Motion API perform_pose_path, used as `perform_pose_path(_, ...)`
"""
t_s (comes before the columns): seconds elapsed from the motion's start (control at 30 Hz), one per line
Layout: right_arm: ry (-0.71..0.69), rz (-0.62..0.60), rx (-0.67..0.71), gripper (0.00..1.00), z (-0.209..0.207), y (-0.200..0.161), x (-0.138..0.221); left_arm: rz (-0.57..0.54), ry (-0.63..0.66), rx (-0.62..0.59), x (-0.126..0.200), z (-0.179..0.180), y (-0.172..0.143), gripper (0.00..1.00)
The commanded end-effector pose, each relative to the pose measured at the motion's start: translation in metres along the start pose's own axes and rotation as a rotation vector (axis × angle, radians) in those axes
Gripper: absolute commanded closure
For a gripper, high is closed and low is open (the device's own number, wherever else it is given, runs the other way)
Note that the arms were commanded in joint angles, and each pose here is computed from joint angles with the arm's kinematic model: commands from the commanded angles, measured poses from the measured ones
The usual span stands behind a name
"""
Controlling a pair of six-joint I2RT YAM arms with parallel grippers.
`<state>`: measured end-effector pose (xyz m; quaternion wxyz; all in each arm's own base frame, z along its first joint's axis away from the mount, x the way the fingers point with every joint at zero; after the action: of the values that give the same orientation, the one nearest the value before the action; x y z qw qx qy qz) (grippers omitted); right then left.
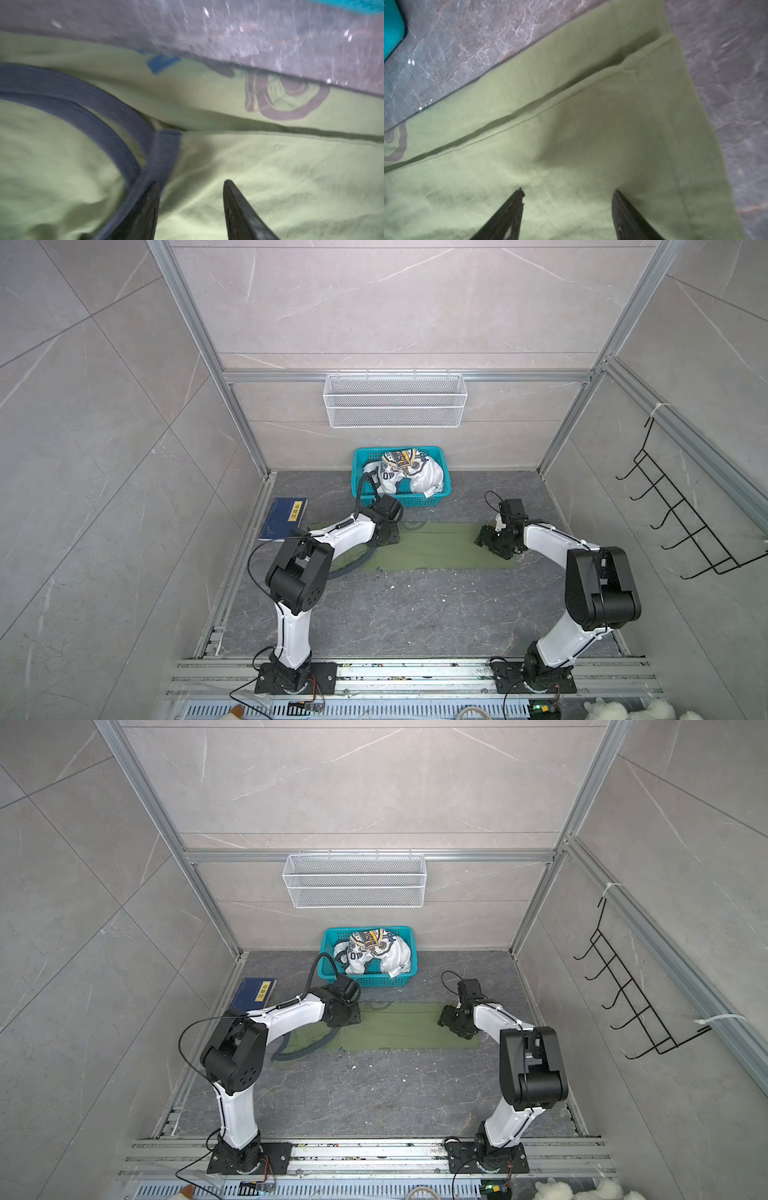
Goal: Fold and stack tank tops
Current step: Fold the tank top at the center of the table, then smooth out the tank top at the center of the table.
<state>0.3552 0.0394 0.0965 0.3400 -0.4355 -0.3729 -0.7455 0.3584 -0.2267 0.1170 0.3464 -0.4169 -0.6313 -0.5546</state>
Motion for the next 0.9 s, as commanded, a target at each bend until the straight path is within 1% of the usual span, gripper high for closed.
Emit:
perform_pose_path(0.0,0.028,-0.019,0.014,0.30,0.003,0.000,0.003,-0.072,0.098,0.009,0.065,0.032,-0.009,0.46)
perform_pose_path(0.07,0.029,-0.018,0.018,0.30,0.002,-0.002,0.005,-0.083,0.172,0.053,0.091,0.057,-0.029,0.45)
perform_pose_path(0.13,0.034,-0.017,0.017,0.30,0.001,-0.005,0.006,-0.101,0.182,0.112,0.112,0.080,-0.056,0.44)
perform_pose_path(0.2,0.045,-0.022,0.017,0.29,0.001,-0.007,0.008,-0.109,0.216,0.151,0.124,0.102,-0.080,0.41)
perform_pose_path(0.3,0.042,-0.026,0.015,0.27,-0.001,-0.009,0.009,-0.087,0.265,0.201,0.131,0.129,-0.106,0.38)
perform_pose_path(0.37,0.056,-0.023,0.015,0.27,0.001,-0.010,0.009,-0.075,0.276,0.229,0.128,0.142,-0.115,0.37)
perform_pose_path(0.47,0.071,-0.014,0.011,0.27,0.002,-0.010,0.008,-0.059,0.349,0.236,0.123,0.158,-0.119,0.37)
perform_pose_path(0.53,0.073,-0.011,0.011,0.27,0.003,-0.011,0.008,-0.038,0.365,0.243,0.113,0.164,-0.118,0.37)
perform_pose_path(0.6,0.076,-0.011,0.011,0.27,0.003,-0.011,0.008,-0.009,0.339,0.252,0.099,0.168,-0.116,0.39)
perform_pose_path(0.73,0.084,-0.015,0.013,0.27,0.003,-0.012,0.010,0.034,0.344,0.255,0.078,0.176,-0.110,0.38)
perform_pose_path(0.87,0.093,-0.015,0.015,0.27,0.004,-0.012,0.011,0.012,0.303,0.241,0.070,0.175,-0.098,0.39)
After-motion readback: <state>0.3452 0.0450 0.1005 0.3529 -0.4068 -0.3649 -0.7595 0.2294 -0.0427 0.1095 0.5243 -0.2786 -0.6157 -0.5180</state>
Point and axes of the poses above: each gripper's point midway between its finger pads, its own x axis back along the fingers, its own z axis along the line the jaws close on, y = z × x, the point moved 6 cm from there along x, back along the fingers, and after that the axes turned 6 degrees about -x, right-handed, at the moved point
